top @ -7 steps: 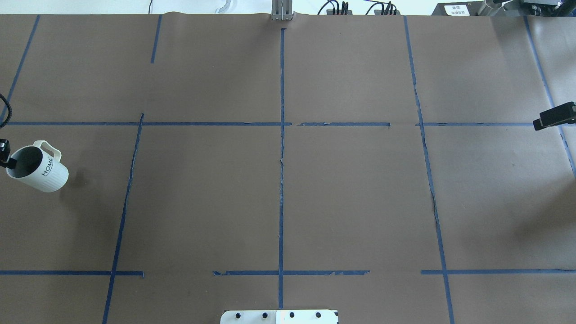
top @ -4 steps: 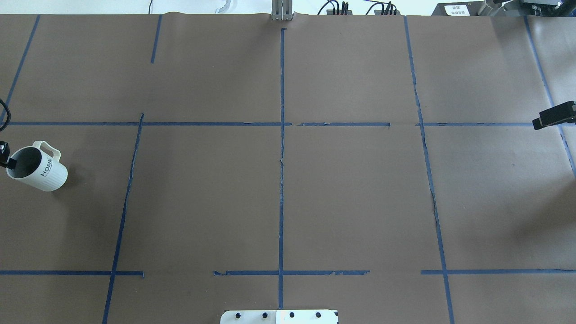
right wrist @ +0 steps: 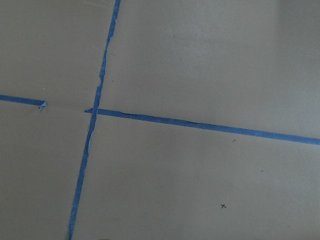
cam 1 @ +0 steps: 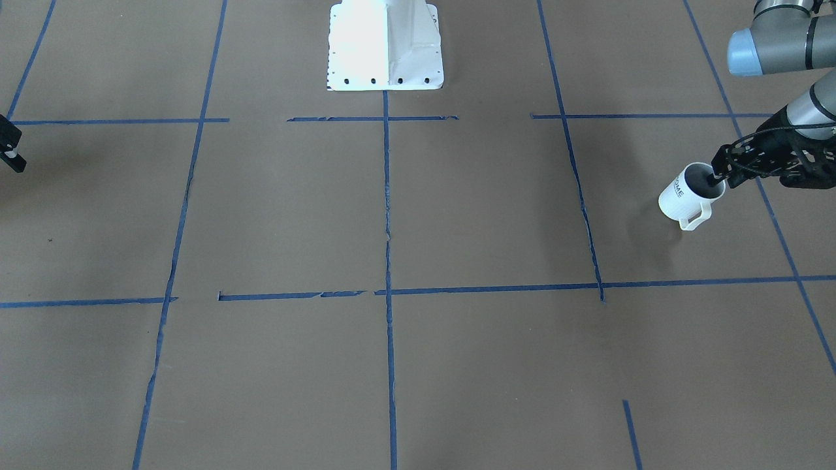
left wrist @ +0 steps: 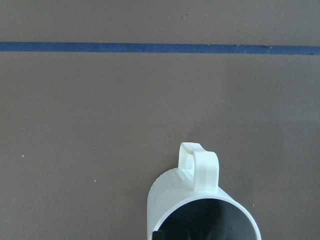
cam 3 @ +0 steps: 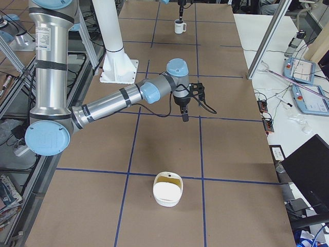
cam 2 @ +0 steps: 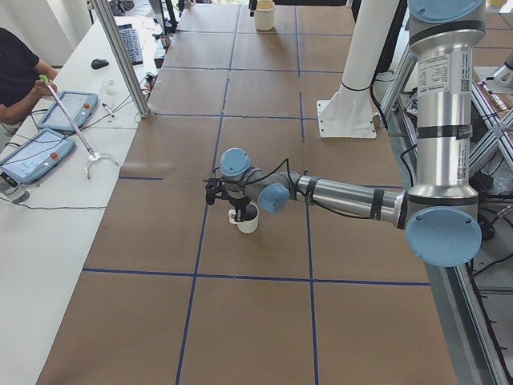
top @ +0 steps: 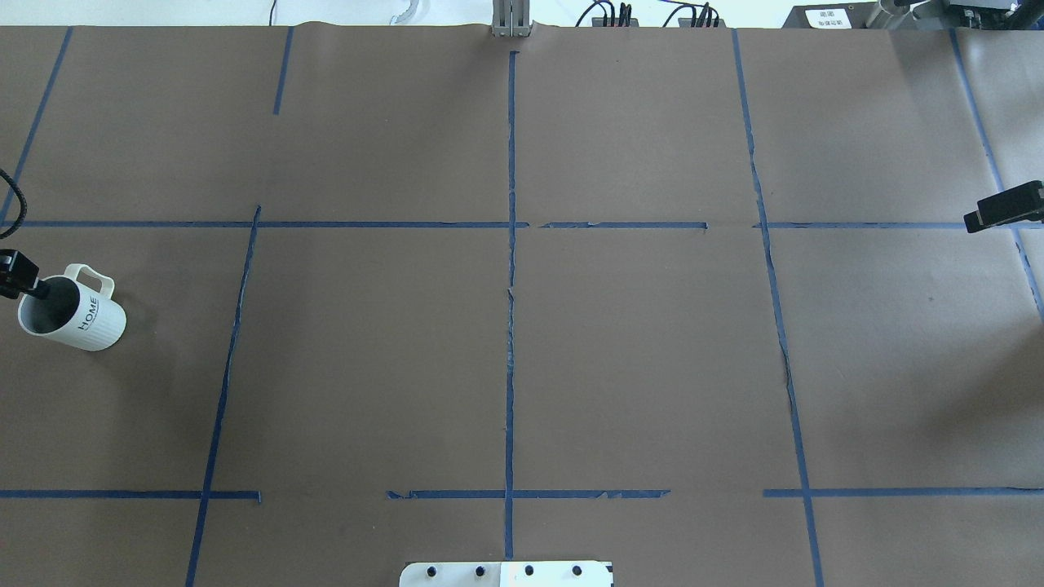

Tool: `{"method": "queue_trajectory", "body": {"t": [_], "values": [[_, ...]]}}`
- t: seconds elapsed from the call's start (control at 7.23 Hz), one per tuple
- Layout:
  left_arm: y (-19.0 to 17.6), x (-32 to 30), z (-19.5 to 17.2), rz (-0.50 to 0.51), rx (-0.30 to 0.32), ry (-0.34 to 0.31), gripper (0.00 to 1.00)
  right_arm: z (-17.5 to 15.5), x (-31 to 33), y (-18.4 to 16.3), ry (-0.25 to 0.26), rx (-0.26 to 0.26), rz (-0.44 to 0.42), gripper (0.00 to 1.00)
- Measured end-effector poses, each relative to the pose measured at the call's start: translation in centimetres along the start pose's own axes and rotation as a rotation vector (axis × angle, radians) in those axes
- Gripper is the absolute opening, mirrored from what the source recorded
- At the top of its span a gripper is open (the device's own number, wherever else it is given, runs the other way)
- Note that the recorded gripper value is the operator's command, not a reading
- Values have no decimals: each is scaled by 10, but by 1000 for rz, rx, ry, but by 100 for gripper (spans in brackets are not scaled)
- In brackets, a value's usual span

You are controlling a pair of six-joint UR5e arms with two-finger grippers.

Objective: Left arm hands cup to right arm to dump lemon

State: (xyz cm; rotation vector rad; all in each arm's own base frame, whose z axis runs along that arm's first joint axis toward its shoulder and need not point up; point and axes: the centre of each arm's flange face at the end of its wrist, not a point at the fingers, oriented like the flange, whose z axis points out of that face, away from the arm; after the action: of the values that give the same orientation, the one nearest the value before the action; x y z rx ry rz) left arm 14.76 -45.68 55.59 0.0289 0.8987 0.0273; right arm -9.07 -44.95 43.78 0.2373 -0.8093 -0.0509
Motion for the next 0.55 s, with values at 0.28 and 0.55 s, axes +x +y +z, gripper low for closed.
{"method": "queue_trajectory", "body": {"t": [0.28,0.55], "values": [[-1,14,-48,28,79,40,100,-9,9,7,-31,-11,17,100],[0,-14,-89,77,127,43,100,-17,41,21,-47,-43,26,100]]}}
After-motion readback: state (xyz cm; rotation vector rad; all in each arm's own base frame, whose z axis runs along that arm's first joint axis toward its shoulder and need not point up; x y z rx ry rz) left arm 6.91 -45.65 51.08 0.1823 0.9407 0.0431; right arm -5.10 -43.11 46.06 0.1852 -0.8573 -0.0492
